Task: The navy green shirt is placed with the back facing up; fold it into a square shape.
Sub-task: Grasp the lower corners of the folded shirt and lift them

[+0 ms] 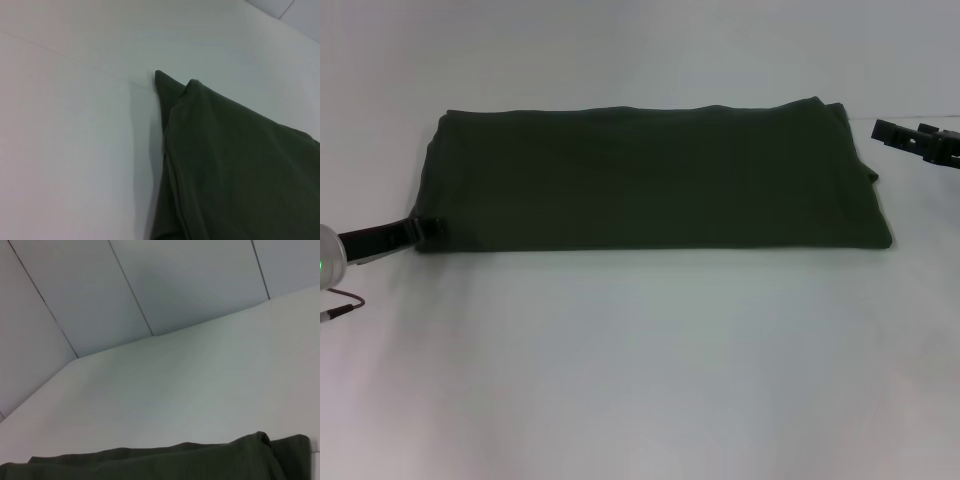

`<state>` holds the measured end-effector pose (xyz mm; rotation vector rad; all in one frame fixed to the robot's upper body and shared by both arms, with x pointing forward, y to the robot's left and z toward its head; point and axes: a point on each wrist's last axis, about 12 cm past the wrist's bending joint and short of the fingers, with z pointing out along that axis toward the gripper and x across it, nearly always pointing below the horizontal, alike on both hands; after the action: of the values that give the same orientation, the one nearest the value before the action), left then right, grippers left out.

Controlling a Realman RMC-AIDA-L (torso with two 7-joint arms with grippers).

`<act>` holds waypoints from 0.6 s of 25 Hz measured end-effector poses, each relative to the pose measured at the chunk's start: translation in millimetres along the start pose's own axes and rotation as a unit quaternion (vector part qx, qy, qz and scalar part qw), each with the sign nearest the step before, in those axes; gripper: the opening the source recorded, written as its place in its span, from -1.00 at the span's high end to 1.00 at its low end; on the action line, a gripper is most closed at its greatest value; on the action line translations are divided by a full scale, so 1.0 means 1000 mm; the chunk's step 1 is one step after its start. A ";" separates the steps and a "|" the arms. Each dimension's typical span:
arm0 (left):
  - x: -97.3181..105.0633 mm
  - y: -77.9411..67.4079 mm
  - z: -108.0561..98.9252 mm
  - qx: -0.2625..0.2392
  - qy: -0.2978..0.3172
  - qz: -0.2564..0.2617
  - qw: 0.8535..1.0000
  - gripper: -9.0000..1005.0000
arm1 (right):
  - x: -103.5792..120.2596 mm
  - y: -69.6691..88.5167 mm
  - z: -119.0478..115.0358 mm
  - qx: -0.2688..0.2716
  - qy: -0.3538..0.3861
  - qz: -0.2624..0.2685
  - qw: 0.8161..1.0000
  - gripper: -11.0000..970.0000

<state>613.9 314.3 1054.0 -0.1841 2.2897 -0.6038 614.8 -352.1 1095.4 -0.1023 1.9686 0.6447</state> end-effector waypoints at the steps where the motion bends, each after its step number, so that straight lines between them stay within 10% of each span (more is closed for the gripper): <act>1: 0.000 0.000 0.000 -0.001 0.000 0.001 1.000 0.28 | 0.000 0.000 0.000 0.000 0.000 0.000 1.000 -0.89; 15: 0.003 -0.001 0.004 -0.010 0.004 0.009 1.000 0.46 | -0.002 0.001 0.003 0.001 -0.001 -0.002 1.000 -0.89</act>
<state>614.7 311.1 1049.9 -0.1717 2.3043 -0.5739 617.6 -350.4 1096.7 -0.1034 1.9660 0.6392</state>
